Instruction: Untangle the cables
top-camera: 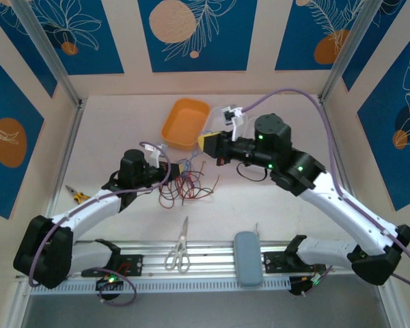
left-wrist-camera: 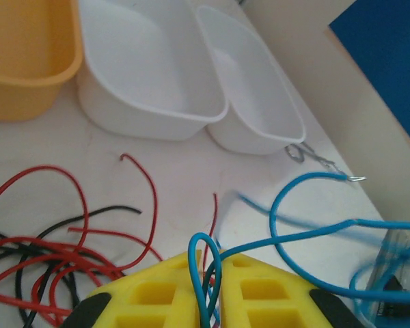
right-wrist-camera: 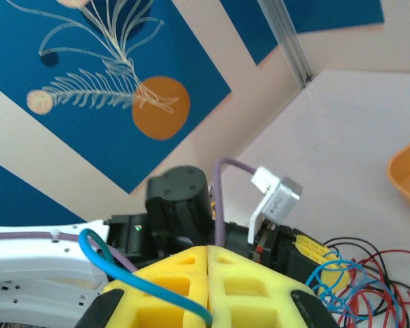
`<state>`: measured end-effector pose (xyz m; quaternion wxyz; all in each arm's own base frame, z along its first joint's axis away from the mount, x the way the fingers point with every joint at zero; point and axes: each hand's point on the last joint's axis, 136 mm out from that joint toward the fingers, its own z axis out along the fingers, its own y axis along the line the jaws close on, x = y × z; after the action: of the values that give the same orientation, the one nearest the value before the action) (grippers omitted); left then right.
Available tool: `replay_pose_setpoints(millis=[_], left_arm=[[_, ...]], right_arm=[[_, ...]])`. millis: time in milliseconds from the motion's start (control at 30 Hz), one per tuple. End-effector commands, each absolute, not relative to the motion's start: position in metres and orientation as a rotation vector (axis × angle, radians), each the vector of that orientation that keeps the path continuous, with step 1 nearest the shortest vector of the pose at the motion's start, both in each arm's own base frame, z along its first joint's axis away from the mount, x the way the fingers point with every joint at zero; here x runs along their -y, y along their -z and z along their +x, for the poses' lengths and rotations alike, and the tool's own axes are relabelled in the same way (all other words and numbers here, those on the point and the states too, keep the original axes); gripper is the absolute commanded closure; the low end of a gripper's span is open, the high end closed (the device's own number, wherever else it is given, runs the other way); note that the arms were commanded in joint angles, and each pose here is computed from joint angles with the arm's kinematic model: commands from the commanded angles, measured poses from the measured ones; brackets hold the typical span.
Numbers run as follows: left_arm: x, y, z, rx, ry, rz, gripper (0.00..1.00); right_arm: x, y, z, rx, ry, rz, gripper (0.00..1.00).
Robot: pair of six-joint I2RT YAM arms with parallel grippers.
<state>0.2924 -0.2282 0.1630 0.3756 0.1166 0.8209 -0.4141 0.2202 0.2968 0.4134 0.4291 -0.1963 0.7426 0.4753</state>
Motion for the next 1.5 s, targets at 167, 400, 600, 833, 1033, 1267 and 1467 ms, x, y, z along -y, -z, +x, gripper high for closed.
replay_pose_setpoints(millis=[167,400,600,833,1033,1267,1467], left_arm=[[0.206,-0.116,0.292,-2.257,0.897,0.207,0.86],[0.197,-0.098,0.288,-2.309,0.831,0.185,0.84],[0.192,-0.090,0.288,-2.330,0.800,0.167,0.86],[0.189,-0.076,0.289,-2.367,0.774,0.142,0.93],[0.187,-0.070,0.290,-2.383,0.761,0.133,0.92],[0.187,-0.075,0.288,-2.375,0.773,0.140,0.88],[0.188,-0.095,0.286,-2.334,0.790,0.152,0.85]], right_arm=[[-0.265,-0.462,0.211,-1.759,-1.136,-0.466,1.00],[-0.248,-0.503,0.196,-1.681,-1.127,-0.480,1.00],[-0.233,-0.526,0.190,-1.647,-1.090,-0.461,1.00],[-0.214,-0.549,0.188,-1.611,-1.035,-0.421,1.00],[-0.198,-0.554,0.200,-1.638,-0.921,-0.369,1.00],[-0.174,-0.543,0.231,-1.736,-0.750,-0.253,1.00],[-0.154,-0.521,0.262,-1.819,-0.649,-0.158,1.00]])
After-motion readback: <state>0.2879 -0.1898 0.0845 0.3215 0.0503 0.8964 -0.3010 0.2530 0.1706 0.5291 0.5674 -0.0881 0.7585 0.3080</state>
